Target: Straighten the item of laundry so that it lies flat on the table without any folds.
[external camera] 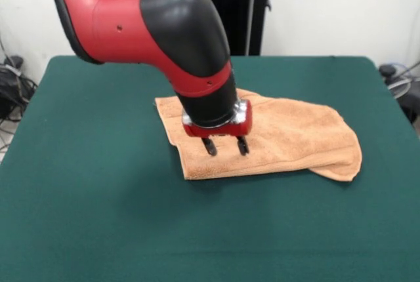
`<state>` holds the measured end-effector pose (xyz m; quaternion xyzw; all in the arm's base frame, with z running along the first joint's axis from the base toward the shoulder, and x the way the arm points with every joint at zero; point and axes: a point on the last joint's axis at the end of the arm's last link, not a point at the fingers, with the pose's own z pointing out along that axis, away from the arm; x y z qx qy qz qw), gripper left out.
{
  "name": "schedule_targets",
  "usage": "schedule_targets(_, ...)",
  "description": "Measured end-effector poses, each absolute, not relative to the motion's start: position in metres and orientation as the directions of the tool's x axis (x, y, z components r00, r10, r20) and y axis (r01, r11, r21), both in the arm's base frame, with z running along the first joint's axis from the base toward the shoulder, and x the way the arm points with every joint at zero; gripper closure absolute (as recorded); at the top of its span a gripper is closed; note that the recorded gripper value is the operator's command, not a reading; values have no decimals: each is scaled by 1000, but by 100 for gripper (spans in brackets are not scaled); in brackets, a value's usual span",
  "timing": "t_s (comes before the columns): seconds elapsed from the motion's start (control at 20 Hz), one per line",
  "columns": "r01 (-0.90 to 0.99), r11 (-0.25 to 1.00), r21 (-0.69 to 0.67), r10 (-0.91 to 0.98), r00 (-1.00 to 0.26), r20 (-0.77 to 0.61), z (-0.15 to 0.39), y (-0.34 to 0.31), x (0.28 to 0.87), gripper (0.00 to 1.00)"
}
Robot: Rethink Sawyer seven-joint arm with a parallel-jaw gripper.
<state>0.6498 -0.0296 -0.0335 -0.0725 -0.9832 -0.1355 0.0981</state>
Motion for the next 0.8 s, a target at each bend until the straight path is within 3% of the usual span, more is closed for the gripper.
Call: schedule_targets(0.8,178,949,260,122,-969,216,-47,-26,654,0)
